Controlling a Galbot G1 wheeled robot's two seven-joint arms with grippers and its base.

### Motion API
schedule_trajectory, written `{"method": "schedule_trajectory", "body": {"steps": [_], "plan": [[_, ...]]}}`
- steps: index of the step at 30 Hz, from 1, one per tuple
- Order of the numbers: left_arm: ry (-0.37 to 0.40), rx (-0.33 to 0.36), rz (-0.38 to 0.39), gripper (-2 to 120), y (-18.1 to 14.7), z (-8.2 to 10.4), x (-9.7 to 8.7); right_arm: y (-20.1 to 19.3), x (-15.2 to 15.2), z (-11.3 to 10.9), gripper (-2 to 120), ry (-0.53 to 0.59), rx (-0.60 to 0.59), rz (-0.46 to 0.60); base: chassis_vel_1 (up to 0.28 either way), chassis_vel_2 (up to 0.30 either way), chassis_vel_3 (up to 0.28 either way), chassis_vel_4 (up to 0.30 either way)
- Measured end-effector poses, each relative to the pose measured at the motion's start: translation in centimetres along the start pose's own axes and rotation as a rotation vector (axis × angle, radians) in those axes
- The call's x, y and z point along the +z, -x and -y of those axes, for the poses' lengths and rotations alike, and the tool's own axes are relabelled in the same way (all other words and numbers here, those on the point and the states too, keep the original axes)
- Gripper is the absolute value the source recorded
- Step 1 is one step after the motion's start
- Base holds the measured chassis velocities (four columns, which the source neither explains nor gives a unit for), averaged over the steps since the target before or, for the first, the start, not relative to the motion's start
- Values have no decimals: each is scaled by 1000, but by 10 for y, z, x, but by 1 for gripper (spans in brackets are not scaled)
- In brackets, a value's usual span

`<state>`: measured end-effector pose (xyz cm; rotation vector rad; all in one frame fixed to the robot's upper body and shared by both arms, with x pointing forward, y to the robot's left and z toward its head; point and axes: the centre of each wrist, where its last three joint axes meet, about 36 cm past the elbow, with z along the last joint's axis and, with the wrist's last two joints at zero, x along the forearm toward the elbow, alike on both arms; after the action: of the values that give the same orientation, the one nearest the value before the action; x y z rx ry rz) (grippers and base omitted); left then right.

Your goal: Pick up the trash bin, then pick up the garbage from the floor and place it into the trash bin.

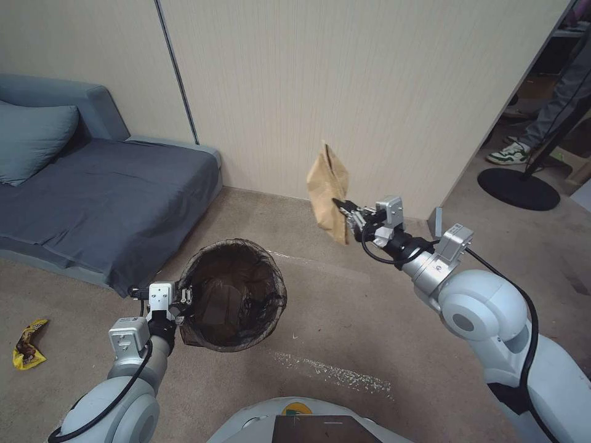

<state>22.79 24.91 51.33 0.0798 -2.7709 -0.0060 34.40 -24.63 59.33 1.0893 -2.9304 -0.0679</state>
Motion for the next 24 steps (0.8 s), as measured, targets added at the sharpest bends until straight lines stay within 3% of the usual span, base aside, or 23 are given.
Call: {"method": "schedule_trajectory", "body": {"steps": [8,24], "plan": [[1,10,8,5,2,2,-3,18,2,-39,0,-9,-218,-61,0,0,0,0],[3,25,8,5,3,3,-4,47,46,-80,0,18,-309,-237,0,0,0,0]]}}
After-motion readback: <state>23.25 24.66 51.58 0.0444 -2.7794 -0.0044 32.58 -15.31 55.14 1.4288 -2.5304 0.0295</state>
